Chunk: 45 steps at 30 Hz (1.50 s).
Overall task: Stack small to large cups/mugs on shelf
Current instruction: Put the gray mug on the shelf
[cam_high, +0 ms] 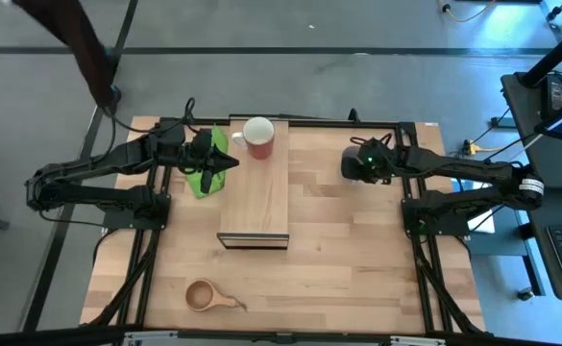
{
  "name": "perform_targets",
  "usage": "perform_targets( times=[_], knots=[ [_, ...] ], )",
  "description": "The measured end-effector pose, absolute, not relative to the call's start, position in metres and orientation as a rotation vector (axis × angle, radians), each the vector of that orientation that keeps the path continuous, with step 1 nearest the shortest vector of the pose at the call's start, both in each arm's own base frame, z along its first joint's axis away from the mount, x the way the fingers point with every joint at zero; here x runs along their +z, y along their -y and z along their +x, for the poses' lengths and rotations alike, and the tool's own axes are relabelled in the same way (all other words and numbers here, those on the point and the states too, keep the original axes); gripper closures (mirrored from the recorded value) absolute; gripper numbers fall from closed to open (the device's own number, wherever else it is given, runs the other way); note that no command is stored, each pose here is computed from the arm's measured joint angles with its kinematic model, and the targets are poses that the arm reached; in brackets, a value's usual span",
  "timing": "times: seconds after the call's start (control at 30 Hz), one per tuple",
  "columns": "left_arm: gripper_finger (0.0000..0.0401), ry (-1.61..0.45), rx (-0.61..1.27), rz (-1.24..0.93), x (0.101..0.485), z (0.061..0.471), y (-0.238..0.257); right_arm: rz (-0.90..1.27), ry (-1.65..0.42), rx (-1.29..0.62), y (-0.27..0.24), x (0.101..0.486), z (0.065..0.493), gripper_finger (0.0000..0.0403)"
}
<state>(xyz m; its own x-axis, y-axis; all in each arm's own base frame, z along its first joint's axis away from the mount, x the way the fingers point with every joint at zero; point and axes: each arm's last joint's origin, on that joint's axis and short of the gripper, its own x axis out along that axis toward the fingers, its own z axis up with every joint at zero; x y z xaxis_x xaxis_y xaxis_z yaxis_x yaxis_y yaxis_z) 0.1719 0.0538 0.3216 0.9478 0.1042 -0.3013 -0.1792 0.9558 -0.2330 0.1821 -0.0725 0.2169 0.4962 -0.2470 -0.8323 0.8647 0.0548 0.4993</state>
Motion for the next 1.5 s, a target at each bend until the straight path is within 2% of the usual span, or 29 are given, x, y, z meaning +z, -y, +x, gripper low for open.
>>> perform_targets(
  times=[0.17, 0.27, 0.47, 0.57, 0.7, 0.8, 0.97, 1.23, 1.5],
  knots=[
    [0.0387, -0.291, 0.146, -0.261, 0.322, 0.172, -0.054, 1.222, -0.639, -0.903, 0.069, 0.214, 0.191, 0.0247],
    [0.0387, -0.291, 0.146, -0.263, 0.322, 0.172, -0.054, 1.168, -0.566, -0.84, 0.067, 0.219, 0.202, 0.0247],
    [0.0387, -0.305, 0.147, -0.269, 0.32, 0.172, -0.054, 0.887, -0.418, -0.853, 0.069, 0.273, 0.216, 0.0261],
    [0.0387, -0.308, 0.148, -0.27, 0.32, 0.171, -0.054, 0.761, -0.484, -0.959, 0.073, 0.3, 0.208, 0.0275],
    [0.0387, -0.308, 0.148, -0.269, 0.32, 0.171, -0.054, 0.772, -0.677, -1.087, 0.079, 0.31, 0.185, 0.0297],
    [0.0387, -0.309, 0.147, -0.266, 0.32, 0.171, -0.054, 0.857, -0.795, -1.086, 0.076, 0.307, 0.175, 0.0324],
    [0.0387, -0.309, 0.147, -0.264, 0.32, 0.171, -0.054, 0.983, -0.886, -1.03, 0.067, 0.289, 0.175, 0.0393],
    [0.0387, -0.309, 0.147, -0.264, 0.32, 0.171, -0.054, 1.09, -0.93, -1.033, 0.055, 0.243, 0.178, 0.0399],
    [0.0387, -0.312, 0.147, -0.265, 0.32, 0.171, -0.054, 1.102, -0.866, -1.068, 0.056, 0.215, 0.177, 0.0401]
  ],
)
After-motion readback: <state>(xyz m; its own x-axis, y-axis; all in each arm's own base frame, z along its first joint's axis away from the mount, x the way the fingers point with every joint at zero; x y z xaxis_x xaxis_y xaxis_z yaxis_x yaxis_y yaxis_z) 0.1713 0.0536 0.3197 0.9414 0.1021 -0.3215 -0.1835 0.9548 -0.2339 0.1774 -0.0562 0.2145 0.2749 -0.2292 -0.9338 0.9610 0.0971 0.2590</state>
